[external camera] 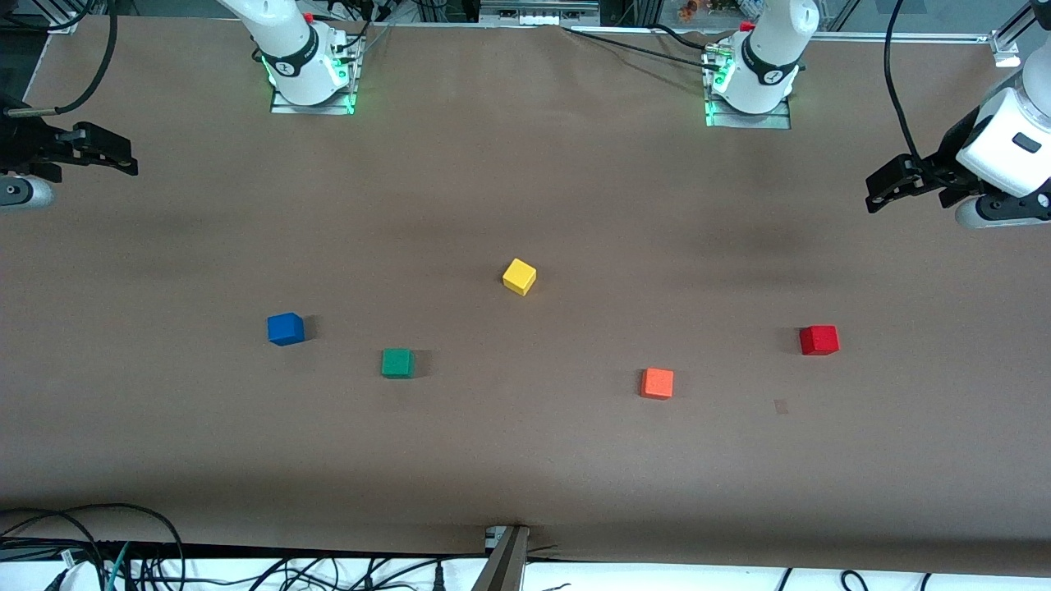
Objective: Pass red block to right arm, stack on blue
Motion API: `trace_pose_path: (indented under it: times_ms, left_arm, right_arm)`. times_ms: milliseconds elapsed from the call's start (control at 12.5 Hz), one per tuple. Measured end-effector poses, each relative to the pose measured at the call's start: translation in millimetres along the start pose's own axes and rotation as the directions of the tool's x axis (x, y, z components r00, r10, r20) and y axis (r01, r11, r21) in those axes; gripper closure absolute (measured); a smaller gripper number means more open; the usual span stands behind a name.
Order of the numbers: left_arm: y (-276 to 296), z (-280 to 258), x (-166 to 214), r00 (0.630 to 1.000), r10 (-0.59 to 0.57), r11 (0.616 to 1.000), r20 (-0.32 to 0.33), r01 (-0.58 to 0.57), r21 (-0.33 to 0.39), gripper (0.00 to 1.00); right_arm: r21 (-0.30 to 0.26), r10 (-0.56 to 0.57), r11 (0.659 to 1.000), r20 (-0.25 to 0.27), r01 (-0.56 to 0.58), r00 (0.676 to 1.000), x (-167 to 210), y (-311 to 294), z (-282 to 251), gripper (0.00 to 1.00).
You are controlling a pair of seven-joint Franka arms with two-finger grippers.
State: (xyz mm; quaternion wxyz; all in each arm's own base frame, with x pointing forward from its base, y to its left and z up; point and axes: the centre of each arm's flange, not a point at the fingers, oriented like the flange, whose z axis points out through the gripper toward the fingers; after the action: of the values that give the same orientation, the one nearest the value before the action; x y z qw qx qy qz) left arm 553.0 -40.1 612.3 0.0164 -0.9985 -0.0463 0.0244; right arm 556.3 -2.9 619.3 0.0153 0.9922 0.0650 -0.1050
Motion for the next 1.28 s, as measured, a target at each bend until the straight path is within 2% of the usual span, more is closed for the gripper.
trace_pose_path:
  times_ms: [320, 720, 1280]
  left_arm:
    - [0, 0, 0, 1.0, 0.002, 1.0, 0.001, -0.002, 0.0, 0.0]
    - [-9, 0, 1, 0.998, 0.064, 0.998, 0.002, -0.064, -0.001, 0.0]
    - [-11, 0, 2, 0.998, 0.068, 0.998, 0.002, -0.068, -0.001, 0.0]
  right_arm:
    - [0.0, 0.0, 1.0, 0.0, 0.0, 1.0, 0, 0, 0, 0.0]
    - [0.0, 0.0, 1.0, 0.0, 0.0, 1.0, 0, 0, 0, 0.0]
    - [0.0, 0.0, 1.0, 0.0, 0.0, 1.0, 0, 0, 0, 0.0]
